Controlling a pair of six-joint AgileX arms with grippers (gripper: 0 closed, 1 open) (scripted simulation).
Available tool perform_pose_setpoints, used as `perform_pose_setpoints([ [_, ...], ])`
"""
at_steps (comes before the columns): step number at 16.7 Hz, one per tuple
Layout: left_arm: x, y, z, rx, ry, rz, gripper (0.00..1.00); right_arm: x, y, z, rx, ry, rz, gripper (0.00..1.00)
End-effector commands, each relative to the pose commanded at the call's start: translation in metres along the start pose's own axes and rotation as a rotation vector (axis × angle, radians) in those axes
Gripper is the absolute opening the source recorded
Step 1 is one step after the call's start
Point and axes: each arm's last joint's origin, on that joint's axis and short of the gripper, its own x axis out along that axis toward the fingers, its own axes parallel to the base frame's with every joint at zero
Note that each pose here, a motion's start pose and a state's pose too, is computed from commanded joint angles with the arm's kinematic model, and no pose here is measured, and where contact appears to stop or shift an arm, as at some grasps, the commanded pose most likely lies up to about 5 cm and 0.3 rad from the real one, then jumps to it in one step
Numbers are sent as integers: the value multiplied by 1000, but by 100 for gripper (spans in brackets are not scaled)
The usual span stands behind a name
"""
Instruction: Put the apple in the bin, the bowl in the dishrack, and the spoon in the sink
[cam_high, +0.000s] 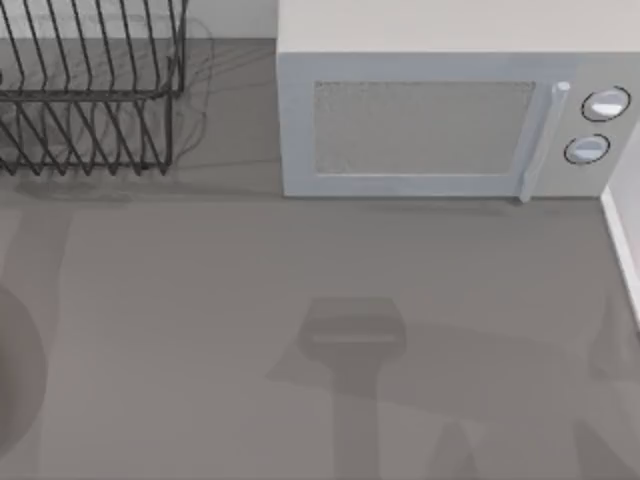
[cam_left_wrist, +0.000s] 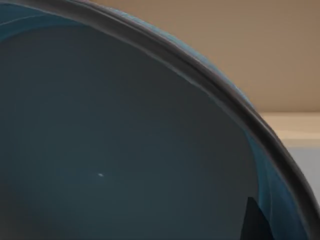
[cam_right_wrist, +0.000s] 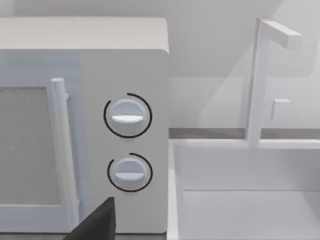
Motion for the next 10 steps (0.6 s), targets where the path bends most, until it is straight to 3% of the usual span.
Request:
perform_pose_setpoints([
  [5,12,1,-3,0,4,-2,0,0,0,0,0,0,0,100],
  [10,87,9,-37,-3,16,-3,0,0,0,0,0,0,0,100],
])
